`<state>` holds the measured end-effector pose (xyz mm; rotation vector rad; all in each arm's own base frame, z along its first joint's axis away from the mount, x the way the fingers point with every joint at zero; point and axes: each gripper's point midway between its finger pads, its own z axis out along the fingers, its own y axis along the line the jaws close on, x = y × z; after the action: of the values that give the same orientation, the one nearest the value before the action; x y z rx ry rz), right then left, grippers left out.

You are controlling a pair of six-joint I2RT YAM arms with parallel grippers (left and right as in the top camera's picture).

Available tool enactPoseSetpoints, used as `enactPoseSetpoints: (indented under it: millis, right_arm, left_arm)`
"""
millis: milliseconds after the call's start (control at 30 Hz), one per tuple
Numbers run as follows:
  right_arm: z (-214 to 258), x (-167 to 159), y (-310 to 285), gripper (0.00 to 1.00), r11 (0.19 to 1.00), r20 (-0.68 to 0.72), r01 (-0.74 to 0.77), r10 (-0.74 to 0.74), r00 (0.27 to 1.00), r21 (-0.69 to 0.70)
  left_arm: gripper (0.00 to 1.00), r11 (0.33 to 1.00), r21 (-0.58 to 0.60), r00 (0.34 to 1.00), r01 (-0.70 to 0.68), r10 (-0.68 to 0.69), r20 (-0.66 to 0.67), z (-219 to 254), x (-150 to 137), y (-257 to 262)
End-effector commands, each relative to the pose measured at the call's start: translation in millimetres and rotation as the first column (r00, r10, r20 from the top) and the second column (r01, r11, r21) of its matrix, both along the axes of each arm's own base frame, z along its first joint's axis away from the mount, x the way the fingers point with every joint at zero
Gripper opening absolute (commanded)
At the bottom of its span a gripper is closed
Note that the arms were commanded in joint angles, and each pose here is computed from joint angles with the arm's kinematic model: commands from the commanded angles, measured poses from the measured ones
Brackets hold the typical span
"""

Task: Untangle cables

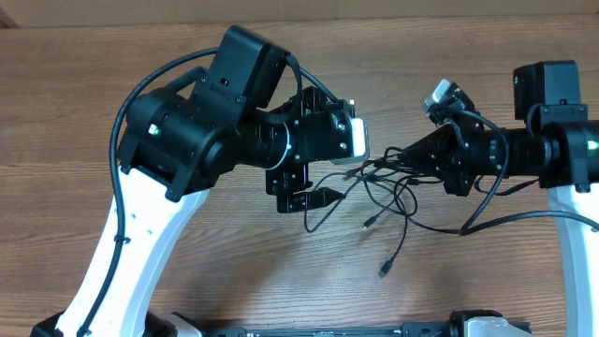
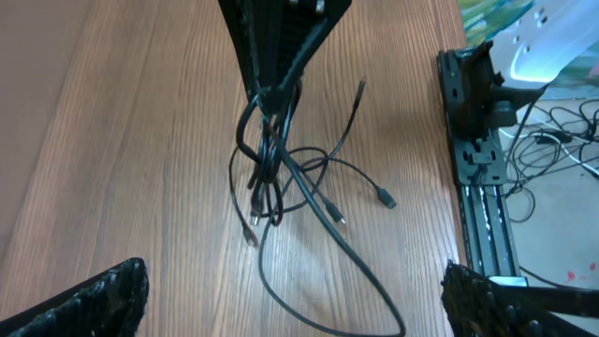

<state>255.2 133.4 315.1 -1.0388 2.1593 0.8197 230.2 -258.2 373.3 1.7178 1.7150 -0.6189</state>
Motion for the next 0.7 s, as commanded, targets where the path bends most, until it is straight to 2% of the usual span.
enactPoseSetpoints:
  millis: [0, 300, 667]
  right_arm:
    - [26, -4, 9, 0.04, 0.995, 0.064, -0.038, 0.033, 0.997, 0.087]
    - [67, -9, 31, 0.04, 0.938, 0.179, -0.181, 0.132, 0.975, 0.294]
    - [95, -14, 40, 0.04, 0.871, 0.288, -0.295, 0.188, 0.939, 0.392]
  left_arm:
    - [1.00, 1.000, 0.011, 1.000, 0.013, -0.014, 0.024, 0, 1, 1]
    - [1.00, 0.998, 0.059, 0.999, -0.018, 0.016, 0.033, -7, 7, 7]
    - [1.00, 0.996, 0.089, 1.000, -0.027, 0.027, 0.002, -22, 19, 1]
